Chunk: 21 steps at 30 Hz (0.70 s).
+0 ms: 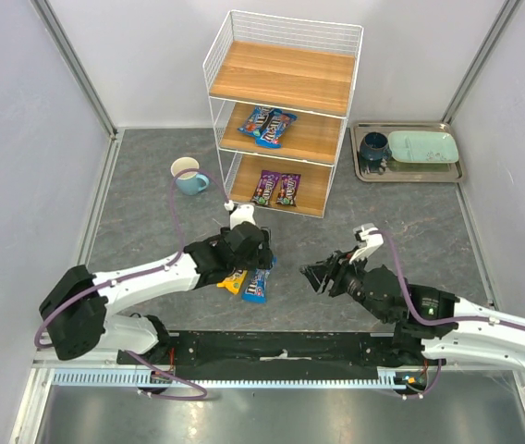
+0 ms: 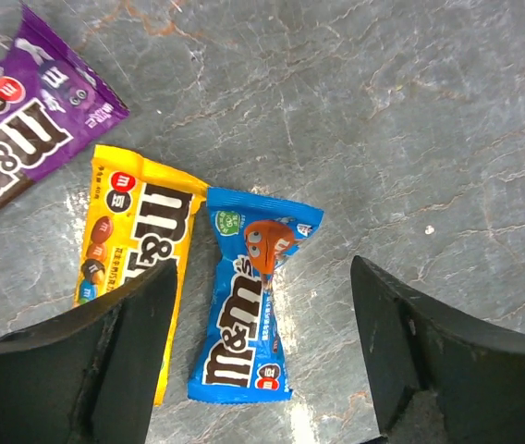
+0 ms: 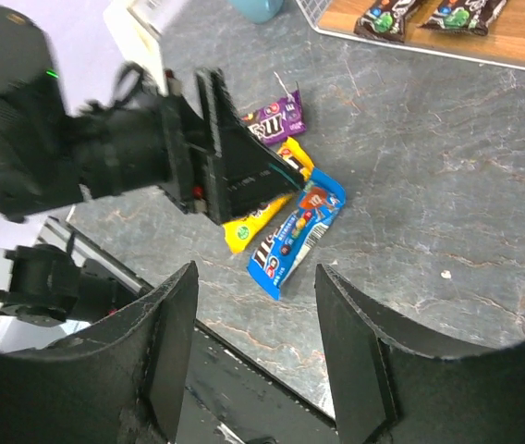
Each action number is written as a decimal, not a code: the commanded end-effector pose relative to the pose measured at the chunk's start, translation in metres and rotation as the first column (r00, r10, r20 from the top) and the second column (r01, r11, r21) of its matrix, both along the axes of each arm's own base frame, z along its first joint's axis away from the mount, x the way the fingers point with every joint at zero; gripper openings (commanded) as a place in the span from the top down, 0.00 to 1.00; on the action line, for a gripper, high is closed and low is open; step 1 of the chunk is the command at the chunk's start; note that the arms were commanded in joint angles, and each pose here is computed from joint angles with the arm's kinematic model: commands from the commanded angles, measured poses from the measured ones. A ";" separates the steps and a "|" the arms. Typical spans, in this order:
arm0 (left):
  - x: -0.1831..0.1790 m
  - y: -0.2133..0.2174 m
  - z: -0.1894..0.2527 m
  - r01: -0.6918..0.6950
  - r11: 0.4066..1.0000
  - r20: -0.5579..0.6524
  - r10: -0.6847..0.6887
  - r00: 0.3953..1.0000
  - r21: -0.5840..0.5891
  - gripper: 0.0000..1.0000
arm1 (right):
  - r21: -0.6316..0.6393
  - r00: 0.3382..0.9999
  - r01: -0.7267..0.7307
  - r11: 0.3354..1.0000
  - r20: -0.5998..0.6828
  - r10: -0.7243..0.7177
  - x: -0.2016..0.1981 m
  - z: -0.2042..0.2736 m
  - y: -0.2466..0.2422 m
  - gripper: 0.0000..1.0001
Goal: Place and organize the candy bags onto the shelf
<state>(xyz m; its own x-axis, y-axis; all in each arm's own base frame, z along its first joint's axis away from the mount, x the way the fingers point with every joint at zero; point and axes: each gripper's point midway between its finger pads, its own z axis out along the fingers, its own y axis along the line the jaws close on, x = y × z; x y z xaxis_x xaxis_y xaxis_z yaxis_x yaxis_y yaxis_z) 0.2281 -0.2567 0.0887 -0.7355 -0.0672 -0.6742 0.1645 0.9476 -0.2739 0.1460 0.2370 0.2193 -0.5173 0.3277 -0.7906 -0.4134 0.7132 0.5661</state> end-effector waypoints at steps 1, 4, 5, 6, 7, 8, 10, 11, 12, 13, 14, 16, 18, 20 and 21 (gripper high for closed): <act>0.014 0.010 0.058 -0.052 0.997 0.136 0.059 0.989 -0.051 0.15 | -0.063 0.999 0.014 0.998 -0.040 -0.016 0.001 -0.023 0.002 0.40; 0.017 0.030 0.077 -0.080 0.996 0.199 0.086 0.976 -0.037 0.11 | -0.118 0.998 0.009 0.993 -0.059 -0.016 0.001 -0.044 0.010 0.43; 0.021 0.040 0.080 -0.104 0.994 0.214 0.109 0.971 -0.034 0.11 | -0.151 0.997 0.000 0.989 -0.071 -0.011 0.000 -0.056 0.016 0.45; 0.023 0.046 0.081 -0.108 0.994 0.222 0.111 0.969 -0.025 0.11 | -0.161 0.997 -0.006 0.987 -0.071 -0.006 -0.001 -0.061 0.020 0.49; 0.023 0.053 0.076 -0.116 0.993 0.213 0.116 0.970 -0.014 0.11 | -0.139 0.998 0.001 0.990 -0.058 -0.009 0.000 -0.060 0.027 0.53; 0.029 0.065 0.074 -0.138 0.990 0.190 0.140 0.972 -0.027 0.11 | -0.160 0.998 -0.009 0.987 -0.063 -0.001 -0.003 -0.071 0.034 0.57; 0.034 0.079 0.060 -0.151 0.989 0.149 0.150 0.977 -0.007 0.11 | -0.122 0.999 -0.003 0.993 -0.047 -0.002 -0.001 -0.072 0.048 0.72; 0.038 0.088 0.056 -0.170 0.985 0.133 0.170 0.976 -0.010 0.11 | -0.156 0.999 -0.012 0.988 -0.052 0.004 -0.003 -0.085 0.056 0.76; 0.040 0.093 0.053 -0.170 0.985 0.131 0.169 0.977 -0.002 0.11 | -0.159 0.999 -0.020 0.987 -0.045 0.013 -0.002 -0.086 0.062 0.82; 0.039 0.098 0.047 -0.173 0.985 0.123 0.171 0.978 0.002 0.11 | -0.128 0.999 -0.025 0.991 -0.031 0.022 -0.001 -0.080 0.073 0.84; 0.042 0.101 0.051 -0.177 0.984 0.133 0.179 0.975 -0.023 0.11 | -0.159 0.999 -0.032 0.987 -0.022 0.029 -0.002 -0.090 0.080 0.87; 0.040 0.103 0.046 -0.171 0.985 0.134 0.173 0.976 -0.028 0.11 | -0.125 0.999 -0.023 0.992 0.024 0.026 0.004 -0.080 0.093 0.89; 0.040 0.104 0.047 -0.163 0.986 0.141 0.166 0.976 -0.034 0.11 | -0.129 0.998 0.006 0.992 0.062 0.002 0.011 -0.084 0.096 0.93; 0.039 0.103 0.042 -0.150 0.988 0.135 0.152 0.979 -0.029 0.11 | -0.098 0.992 0.003 0.995 0.128 0.010 0.016 -0.080 0.104 0.93; 0.041 0.101 0.043 -0.141 0.989 0.147 0.145 0.978 -0.036 0.11 | -0.056 0.987 0.006 0.998 0.163 0.003 0.018 -0.071 0.110 0.93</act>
